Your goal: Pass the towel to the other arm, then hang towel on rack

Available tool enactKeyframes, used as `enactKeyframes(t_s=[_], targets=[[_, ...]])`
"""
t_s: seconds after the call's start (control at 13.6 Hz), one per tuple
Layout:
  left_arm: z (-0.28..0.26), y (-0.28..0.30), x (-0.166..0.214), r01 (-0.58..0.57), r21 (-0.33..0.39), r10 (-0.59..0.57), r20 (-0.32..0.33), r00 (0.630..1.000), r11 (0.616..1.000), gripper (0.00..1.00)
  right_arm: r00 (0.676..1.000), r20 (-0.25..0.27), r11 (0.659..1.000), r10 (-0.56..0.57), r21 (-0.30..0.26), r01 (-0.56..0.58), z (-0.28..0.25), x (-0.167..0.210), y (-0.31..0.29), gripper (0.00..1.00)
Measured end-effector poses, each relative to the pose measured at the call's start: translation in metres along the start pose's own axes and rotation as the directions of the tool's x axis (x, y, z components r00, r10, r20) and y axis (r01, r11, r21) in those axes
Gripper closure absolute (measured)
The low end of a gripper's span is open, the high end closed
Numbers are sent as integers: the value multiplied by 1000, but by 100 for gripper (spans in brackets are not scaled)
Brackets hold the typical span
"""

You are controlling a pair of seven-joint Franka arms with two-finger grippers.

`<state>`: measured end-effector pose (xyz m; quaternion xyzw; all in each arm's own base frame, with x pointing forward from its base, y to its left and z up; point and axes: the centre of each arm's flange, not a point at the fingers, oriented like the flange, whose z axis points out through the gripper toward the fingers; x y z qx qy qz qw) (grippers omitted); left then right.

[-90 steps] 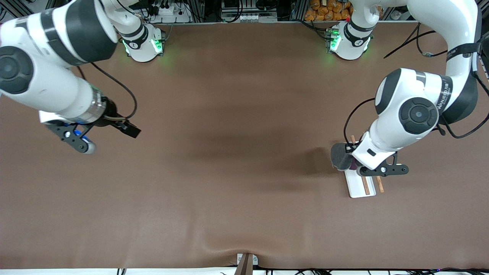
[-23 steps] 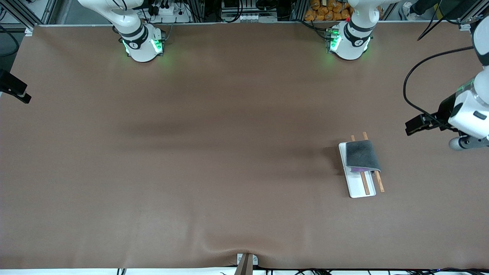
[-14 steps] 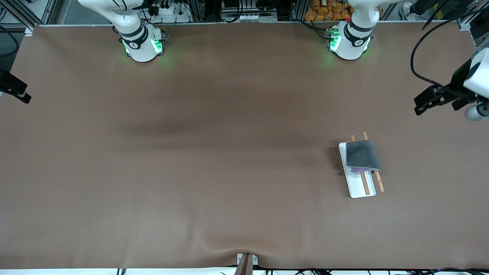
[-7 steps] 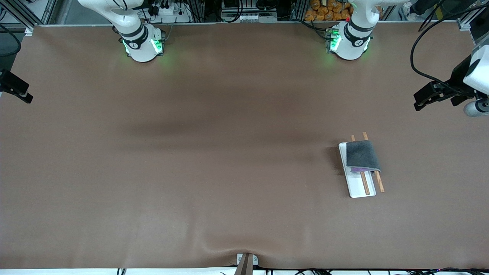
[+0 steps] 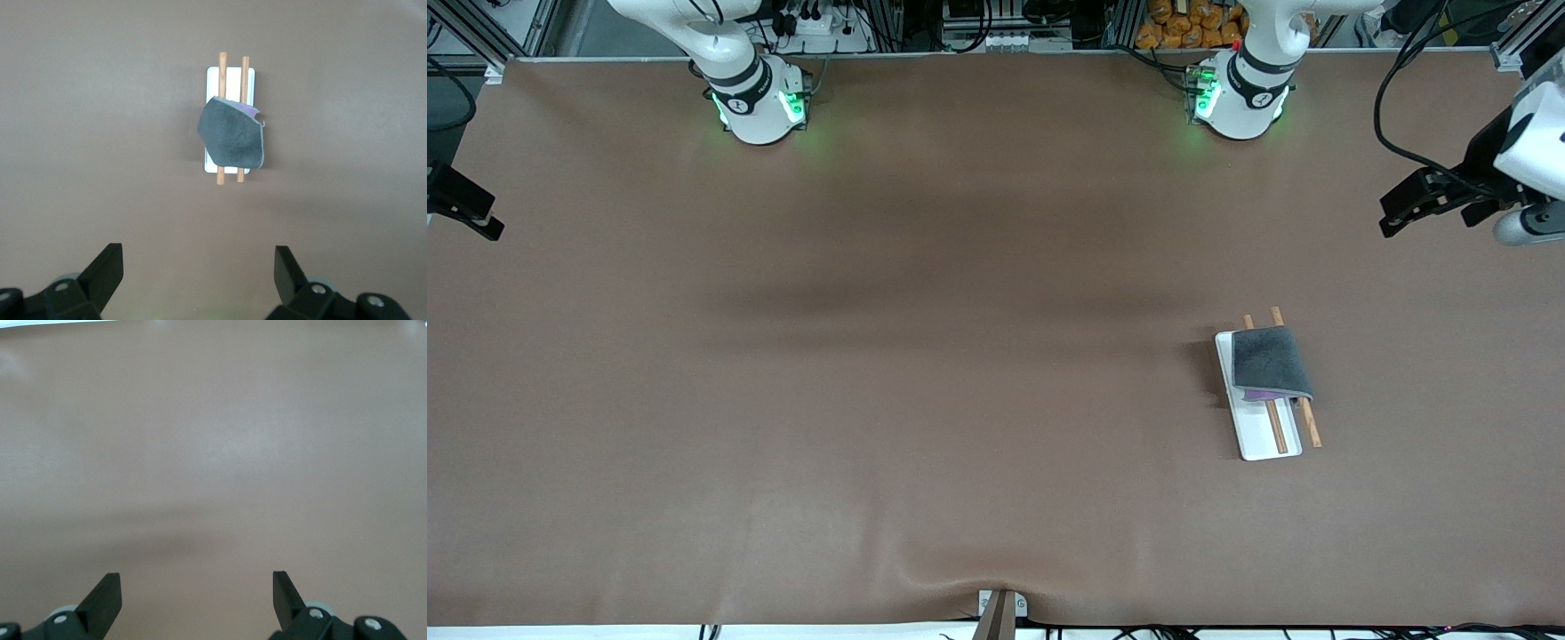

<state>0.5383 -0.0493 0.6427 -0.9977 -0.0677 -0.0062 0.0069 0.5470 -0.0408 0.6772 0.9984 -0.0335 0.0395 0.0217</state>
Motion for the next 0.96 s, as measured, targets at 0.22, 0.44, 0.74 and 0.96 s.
enactKeyframes(t_s=[0.22,0.44,0.74,0.96], targets=[[0,-7,-5,11,-5,-11,23,1000,1000,0,1000,0,1000,0,0,0,0,0,0,0],[-2,-10,-7,-9,-4,9,28,1000,1000,0,1000,0,1000,0,0,0,0,0,0,0],[-4,-14,-7,-10,-6,10,24,1000,1000,0,1000,0,1000,0,0,0,0,0,0,0],[-5,-15,-7,-10,-6,10,22,1000,1000,0,1000,0,1000,-1,0,1,0,0,-1,0]])
